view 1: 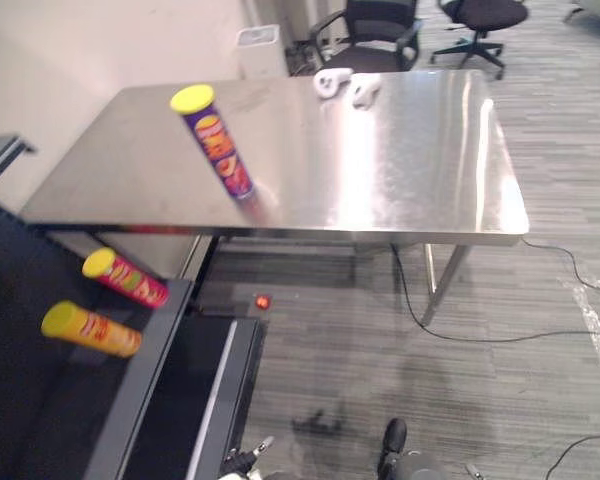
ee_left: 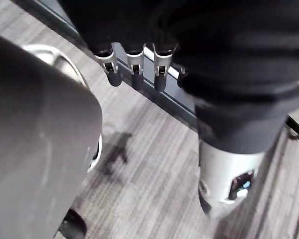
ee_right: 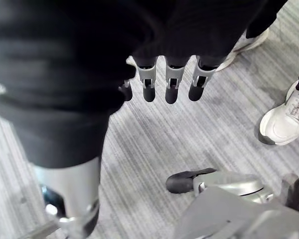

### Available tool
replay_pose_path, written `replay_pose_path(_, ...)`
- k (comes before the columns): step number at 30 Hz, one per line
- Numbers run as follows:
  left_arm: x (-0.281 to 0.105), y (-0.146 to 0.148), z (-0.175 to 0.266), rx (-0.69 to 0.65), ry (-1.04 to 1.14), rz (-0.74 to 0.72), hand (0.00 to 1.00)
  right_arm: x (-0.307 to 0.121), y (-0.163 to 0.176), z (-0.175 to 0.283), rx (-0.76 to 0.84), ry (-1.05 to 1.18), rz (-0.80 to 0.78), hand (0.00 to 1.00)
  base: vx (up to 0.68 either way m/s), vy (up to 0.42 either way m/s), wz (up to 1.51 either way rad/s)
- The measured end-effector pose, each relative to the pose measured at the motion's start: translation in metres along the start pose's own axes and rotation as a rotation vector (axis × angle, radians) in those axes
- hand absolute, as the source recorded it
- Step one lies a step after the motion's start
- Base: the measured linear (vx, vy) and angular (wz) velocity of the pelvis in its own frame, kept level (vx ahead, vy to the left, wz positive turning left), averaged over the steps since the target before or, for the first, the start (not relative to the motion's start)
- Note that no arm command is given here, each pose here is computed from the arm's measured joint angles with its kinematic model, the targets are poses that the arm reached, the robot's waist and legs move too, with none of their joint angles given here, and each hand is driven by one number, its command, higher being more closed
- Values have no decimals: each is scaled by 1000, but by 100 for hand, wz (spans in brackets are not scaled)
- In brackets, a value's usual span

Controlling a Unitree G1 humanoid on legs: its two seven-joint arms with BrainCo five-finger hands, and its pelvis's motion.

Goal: Put the gum and the chips on the shelf.

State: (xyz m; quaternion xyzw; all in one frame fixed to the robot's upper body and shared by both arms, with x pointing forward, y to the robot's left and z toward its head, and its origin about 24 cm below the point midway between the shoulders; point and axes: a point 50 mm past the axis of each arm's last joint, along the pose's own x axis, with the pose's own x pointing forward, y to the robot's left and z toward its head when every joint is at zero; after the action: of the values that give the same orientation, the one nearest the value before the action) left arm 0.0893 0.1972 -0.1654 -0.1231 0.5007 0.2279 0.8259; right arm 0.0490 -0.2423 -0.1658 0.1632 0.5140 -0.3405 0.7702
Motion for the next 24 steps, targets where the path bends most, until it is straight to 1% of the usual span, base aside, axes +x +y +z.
replay_pose_path(5,0,-1,4,-23,-24,-1,0,0,0,3,13,-11,-3,0,51,185,-84)
replay_pose_path(7,0,-1,3,-35,-24,1,0,1,-2,8,42,-37,-16,0,45,267,-66)
replay_pose_path(11,1,7,8,-23,-40,21,0,-4,6,-13,66,7,1,0,86,256,-31)
replay_pose_path(15,1,9,9,-9,-43,22,0,-3,11,-10,77,-3,14,0,122,214,-47)
replay_pose_path(19,1,6,9,21,-43,7,0,-4,13,-12,85,2,20,0,102,60,-10)
replay_pose_path(24,1,4,10,37,-44,-4,0,-2,19,-4,130,-14,35,0,40,-26,2)
